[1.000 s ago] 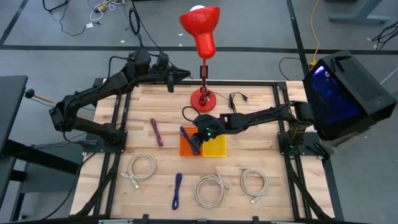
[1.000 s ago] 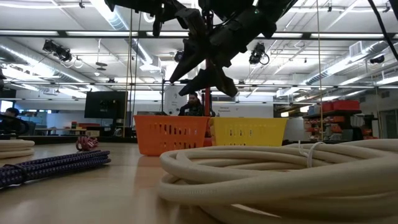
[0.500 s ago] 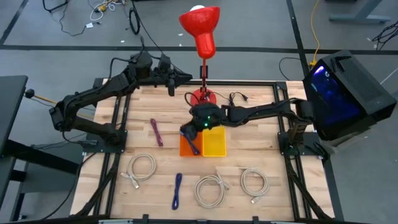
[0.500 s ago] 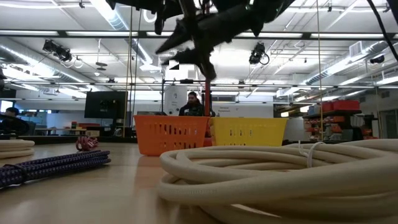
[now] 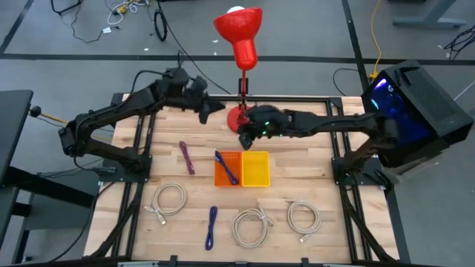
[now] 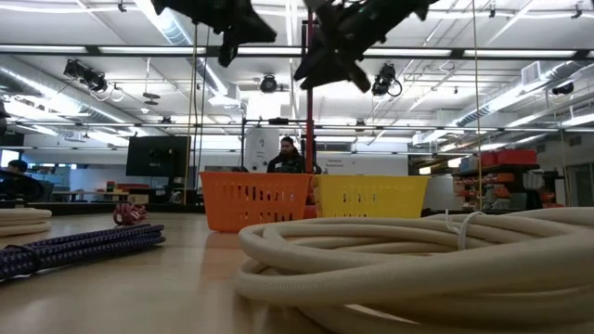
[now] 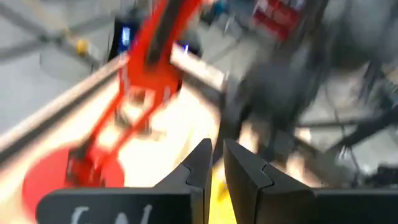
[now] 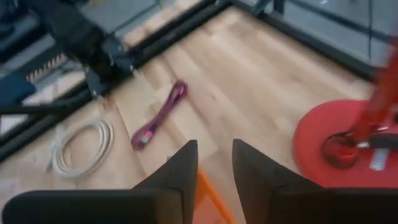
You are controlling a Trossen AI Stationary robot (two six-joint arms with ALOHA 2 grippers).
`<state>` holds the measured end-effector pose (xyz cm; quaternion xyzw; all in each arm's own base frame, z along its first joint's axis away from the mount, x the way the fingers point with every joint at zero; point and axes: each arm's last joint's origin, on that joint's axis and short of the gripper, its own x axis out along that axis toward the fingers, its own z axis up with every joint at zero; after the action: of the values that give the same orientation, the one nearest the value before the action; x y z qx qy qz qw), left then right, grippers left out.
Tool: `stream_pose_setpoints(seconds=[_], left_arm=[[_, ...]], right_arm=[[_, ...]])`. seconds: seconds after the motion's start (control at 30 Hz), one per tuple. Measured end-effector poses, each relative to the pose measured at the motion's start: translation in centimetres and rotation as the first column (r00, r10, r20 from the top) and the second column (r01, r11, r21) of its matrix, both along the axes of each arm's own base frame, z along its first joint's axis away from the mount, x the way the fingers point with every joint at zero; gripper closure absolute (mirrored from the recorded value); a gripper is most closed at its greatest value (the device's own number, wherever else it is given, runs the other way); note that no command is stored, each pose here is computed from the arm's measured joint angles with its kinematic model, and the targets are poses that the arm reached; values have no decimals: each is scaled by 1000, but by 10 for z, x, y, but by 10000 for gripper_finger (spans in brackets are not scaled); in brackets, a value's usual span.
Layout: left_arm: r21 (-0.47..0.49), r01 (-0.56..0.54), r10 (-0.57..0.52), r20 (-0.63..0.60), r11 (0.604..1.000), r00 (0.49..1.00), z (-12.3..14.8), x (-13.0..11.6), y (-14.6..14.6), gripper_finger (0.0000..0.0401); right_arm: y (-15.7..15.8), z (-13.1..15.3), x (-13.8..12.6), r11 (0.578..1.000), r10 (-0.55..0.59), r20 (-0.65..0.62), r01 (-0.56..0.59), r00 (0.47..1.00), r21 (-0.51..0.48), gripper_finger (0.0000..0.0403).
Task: Pick & Place USB Port
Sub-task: Put the pink and black charger cable into the orange bin
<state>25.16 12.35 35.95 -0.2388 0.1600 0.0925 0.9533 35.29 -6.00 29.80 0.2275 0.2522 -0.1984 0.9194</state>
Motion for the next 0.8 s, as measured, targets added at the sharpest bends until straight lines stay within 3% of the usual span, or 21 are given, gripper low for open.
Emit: stream_pose_setpoints(seconds=[0.13,0.2,0.4,0.5,0.7,0.8], left_arm=[[-59,31,-41,-190,998,981,-18,-5,-11,353],[-79,15,-40,-316,997,948,-27,-12,-19,353],[-59,-51,0,-652,997,758,-46,-39,-37,353],[-48,-87,29,-702,995,712,-47,-45,-41,353],[-79,-72,-5,-710,994,705,-48,-46,-52,340],[-114,-62,-46,-756,992,652,-63,-47,-63,316]], right_arm=[[-7,1,-25,997,-72,-25,71,997,-19,294],[-9,2,-38,995,-102,-42,102,994,-19,293],[-8,0,-64,991,-130,-40,130,991,-23,293],[-6,-4,-70,990,-140,-34,140,990,-9,293],[-6,-6,-70,991,-130,-45,131,990,-2,293],[-5,-6,-70,992,-123,-45,123,991,1,293]])
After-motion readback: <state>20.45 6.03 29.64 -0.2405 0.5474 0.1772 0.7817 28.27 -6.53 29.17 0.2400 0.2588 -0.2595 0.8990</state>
